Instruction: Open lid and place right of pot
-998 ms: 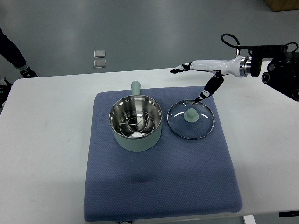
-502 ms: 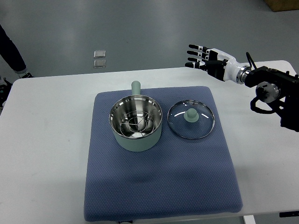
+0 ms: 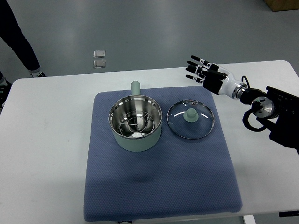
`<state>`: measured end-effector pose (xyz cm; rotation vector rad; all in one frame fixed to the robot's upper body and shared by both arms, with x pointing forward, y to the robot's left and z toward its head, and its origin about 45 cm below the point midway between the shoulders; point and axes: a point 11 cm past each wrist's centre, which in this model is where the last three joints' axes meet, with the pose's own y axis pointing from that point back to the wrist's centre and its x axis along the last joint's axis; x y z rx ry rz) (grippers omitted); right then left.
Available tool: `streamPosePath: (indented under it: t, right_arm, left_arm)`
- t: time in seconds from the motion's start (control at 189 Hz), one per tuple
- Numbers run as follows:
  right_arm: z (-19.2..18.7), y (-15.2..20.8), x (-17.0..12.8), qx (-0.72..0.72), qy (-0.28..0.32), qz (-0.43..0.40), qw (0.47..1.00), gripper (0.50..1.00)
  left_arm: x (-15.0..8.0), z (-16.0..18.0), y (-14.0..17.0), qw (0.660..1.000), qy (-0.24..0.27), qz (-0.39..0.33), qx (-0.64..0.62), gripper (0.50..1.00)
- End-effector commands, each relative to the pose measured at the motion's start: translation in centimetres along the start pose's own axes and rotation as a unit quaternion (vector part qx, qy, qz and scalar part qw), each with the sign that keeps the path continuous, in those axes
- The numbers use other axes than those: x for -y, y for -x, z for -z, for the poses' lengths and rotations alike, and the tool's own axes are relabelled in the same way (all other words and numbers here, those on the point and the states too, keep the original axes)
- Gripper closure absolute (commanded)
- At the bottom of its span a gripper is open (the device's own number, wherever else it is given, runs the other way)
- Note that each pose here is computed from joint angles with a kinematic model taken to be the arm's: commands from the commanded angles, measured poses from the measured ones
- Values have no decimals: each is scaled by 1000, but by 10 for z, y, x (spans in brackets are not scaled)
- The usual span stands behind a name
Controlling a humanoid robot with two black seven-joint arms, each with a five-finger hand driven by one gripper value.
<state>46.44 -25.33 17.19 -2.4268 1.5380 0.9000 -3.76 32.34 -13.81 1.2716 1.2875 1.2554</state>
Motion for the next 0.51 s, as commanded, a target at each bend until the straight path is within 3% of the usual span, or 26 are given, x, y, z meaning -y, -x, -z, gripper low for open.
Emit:
streamPosePath:
  t: [0.0, 0.502]
  right_arm:
    - [-5, 2, 1, 4, 2, 3, 1000, 562]
    - [-13, 12, 7, 10, 6, 12, 1000, 562]
  left_arm:
    - [0, 0, -1, 1000, 0, -1, 0, 500]
    - [0, 0, -5, 1000, -1, -8, 2, 500]
